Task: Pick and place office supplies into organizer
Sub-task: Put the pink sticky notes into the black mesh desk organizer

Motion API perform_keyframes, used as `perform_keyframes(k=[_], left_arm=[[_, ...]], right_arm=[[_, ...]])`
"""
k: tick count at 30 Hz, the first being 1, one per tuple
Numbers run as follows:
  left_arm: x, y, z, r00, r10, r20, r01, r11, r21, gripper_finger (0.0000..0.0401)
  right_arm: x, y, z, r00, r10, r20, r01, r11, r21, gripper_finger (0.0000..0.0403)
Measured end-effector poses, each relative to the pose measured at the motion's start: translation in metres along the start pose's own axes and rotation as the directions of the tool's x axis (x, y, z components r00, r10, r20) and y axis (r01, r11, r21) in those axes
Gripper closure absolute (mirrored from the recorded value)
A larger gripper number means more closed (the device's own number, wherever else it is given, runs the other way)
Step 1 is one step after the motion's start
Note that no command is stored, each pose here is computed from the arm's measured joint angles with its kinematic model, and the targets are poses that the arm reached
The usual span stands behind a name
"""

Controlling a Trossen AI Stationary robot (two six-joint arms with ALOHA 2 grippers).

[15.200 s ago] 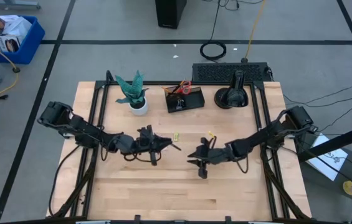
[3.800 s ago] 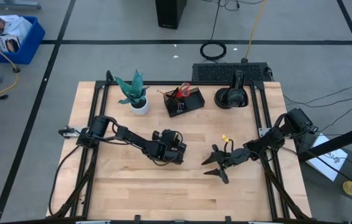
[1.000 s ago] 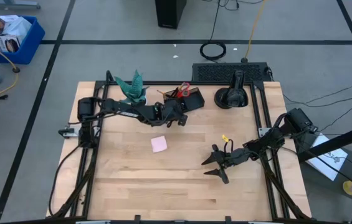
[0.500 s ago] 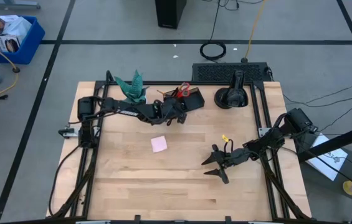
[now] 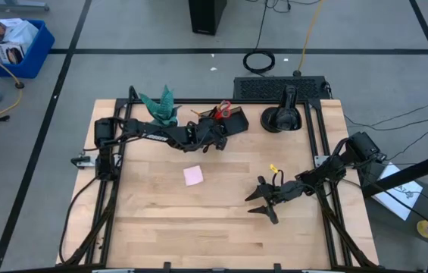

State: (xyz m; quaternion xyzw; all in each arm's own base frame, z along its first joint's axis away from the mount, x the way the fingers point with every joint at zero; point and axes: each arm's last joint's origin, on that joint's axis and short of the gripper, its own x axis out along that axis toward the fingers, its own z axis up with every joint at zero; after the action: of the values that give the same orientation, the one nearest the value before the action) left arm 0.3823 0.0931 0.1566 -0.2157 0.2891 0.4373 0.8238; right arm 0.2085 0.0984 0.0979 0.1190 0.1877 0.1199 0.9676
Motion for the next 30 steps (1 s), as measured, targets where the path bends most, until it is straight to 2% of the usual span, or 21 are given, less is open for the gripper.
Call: perform_keyframes(k=[5,9,11,14,19,23,26,30], left_arm=[[-0.015,-0.012,-0.006,0.997,-0.067,-0.032,0.066,0.998,-0.010,0.0161],[-0.049,-0.031,-0.025,0.994,-0.088,-0.064,0.090,0.996,0.029,0.0169],[-0.072,-0.039,-0.039,0.997,-0.057,-0.056,0.058,0.998,0.018,0.0177],[-0.105,-0.057,-0.066,0.998,-0.066,-0.003,0.065,0.995,-0.069,0.0186],[-0.161,-0.083,-0.111,0.979,-0.167,0.118,0.182,0.975,-0.128,0.0181],[-0.183,-0.086,-0.133,0.972,-0.203,0.117,0.221,0.959,-0.175,0.0146],[-0.193,-0.083,-0.146,0.976,-0.205,0.077,0.215,0.962,-0.166,0.0096],[-0.199,-0.075,-0.157,0.987,-0.163,0.014,0.161,0.955,-0.250,0.0021]], right_arm=[[0.000,0.000,0.000,1.000,0.000,-0.001,0.000,1.000,-0.004,0.0193],[0.000,0.000,-0.002,1.000,-0.006,-0.017,0.006,1.000,-0.007,0.0193],[0.000,0.000,-0.002,1.000,-0.005,-0.023,0.005,1.000,-0.009,0.0193],[0.000,0.000,-0.003,0.999,-0.007,-0.031,0.007,1.000,-0.011,0.0193],[0.000,0.001,-0.006,0.998,-0.008,-0.056,0.007,1.000,-0.003,0.0193],[-0.001,0.004,-0.007,0.998,0.005,-0.062,-0.001,0.998,0.066,0.0193],[-0.002,0.007,-0.007,0.999,0.022,-0.049,-0.018,0.996,0.090,0.0193],[-0.002,0.011,-0.006,0.999,0.037,-0.029,-0.034,0.994,0.107,0.0193]])
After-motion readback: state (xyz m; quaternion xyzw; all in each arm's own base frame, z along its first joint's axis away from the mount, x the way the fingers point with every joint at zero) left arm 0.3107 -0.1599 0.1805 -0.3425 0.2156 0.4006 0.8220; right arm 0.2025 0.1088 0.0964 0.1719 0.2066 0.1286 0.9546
